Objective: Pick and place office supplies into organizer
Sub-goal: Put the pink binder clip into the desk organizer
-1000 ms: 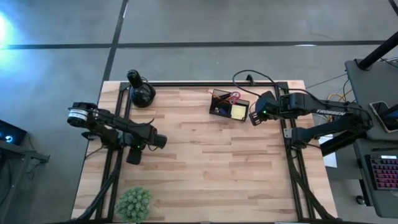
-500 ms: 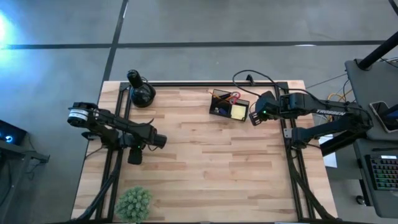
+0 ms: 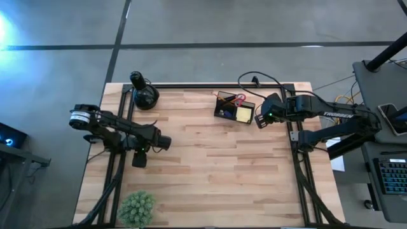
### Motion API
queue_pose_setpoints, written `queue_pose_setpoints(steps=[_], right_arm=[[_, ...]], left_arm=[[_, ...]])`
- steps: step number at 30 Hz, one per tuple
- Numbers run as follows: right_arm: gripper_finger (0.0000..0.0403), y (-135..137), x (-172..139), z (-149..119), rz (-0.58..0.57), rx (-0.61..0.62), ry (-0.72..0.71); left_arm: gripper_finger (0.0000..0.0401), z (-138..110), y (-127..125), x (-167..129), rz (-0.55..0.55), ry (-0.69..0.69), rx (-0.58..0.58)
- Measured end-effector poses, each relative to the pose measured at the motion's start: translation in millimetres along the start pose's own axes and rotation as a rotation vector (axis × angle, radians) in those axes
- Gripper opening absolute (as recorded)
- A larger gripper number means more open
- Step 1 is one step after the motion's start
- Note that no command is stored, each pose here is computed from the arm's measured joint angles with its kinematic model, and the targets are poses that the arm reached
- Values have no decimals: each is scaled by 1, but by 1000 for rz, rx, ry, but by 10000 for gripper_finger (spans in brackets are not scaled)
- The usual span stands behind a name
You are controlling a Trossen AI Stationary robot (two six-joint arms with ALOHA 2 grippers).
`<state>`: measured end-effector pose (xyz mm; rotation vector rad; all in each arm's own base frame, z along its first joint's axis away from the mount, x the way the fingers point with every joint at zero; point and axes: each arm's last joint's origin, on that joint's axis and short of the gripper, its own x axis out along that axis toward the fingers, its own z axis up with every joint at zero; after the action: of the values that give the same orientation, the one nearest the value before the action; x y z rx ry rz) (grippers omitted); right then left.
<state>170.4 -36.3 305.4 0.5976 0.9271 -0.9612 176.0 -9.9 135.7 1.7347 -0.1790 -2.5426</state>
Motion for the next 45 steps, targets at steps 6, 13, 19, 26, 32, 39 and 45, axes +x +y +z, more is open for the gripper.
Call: queue_pose_setpoints(steps=[6, 13, 19, 26, 32, 39, 45], right_arm=[[123, 0, 0, 0, 0, 0, 0], [123, 0, 0, 0, 0, 0, 0], [123, 0, 0, 0, 0, 0, 0], [123, 0, 0, 0, 0, 0, 0], [123, 0, 0, 0, 0, 0, 0], [123, 0, 0, 0, 0, 0, 0], [123, 0, 0, 0, 0, 0, 0]], left_arm=[[195, 0, -1, 0, -8, -1, -28], [201, -1, -1, -2, -35, 8, -16], [201, -3, -2, -5, -57, 21, 8], [174, -3, -2, -5, -56, 20, 63], [135, -3, -2, -6, -54, 21, 85], [130, 1, -1, -11, -59, 50, 84], [130, 2, -1, -11, -66, 54, 75]])
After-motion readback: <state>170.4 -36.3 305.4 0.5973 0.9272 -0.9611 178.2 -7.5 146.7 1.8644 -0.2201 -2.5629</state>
